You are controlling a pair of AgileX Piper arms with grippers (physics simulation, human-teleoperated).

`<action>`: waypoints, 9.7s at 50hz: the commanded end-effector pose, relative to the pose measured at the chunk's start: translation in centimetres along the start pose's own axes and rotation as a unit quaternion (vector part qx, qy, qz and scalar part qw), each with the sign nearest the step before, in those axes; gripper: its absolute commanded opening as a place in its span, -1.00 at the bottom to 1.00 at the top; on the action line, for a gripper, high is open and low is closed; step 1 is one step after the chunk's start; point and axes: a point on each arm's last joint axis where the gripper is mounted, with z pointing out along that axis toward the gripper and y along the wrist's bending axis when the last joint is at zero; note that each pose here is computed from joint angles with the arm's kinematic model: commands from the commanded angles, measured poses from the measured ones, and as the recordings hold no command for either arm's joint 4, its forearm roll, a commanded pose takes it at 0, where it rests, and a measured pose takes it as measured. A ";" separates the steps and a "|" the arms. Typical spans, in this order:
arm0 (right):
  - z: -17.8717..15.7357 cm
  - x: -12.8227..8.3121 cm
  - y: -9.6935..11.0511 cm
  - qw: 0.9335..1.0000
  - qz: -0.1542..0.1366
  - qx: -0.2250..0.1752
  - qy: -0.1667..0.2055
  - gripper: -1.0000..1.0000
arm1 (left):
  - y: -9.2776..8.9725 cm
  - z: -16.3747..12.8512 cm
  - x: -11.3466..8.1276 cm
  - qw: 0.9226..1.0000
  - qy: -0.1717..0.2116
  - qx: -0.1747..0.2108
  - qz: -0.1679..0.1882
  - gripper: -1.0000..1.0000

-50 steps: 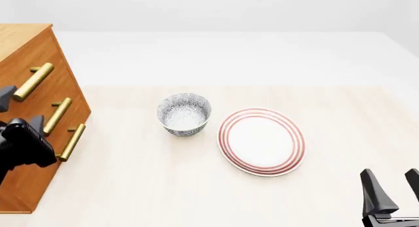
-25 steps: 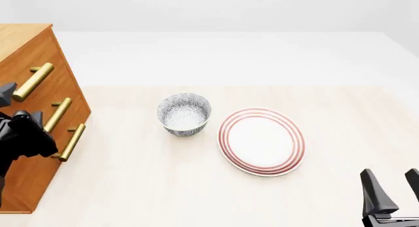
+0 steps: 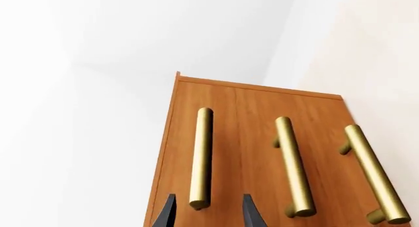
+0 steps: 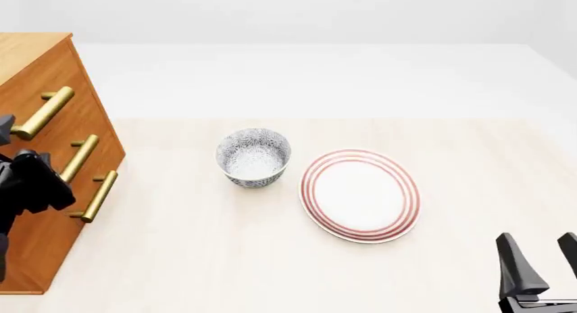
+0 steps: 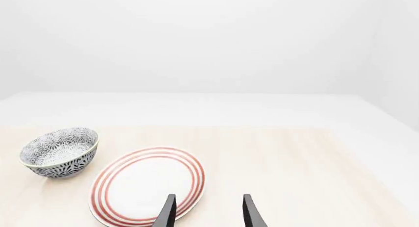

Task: Open the top drawer of the cabinet.

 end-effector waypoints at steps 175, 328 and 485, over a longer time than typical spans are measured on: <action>0.0 0.0 0.0 1.000 0.000 0.000 0.000 1.00 | 1.4 -4.6 -7.4 0.980 -0.196 -0.033 0.018 -1.00; 0.0 0.0 0.0 1.000 0.000 0.000 0.000 1.00 | 19.3 -3.8 -7.6 0.756 0.103 0.270 -0.588 1.00; 0.0 0.0 0.0 1.000 0.000 0.000 0.000 1.00 | 10.3 -1.7 -11.6 0.729 0.112 0.376 -0.560 1.00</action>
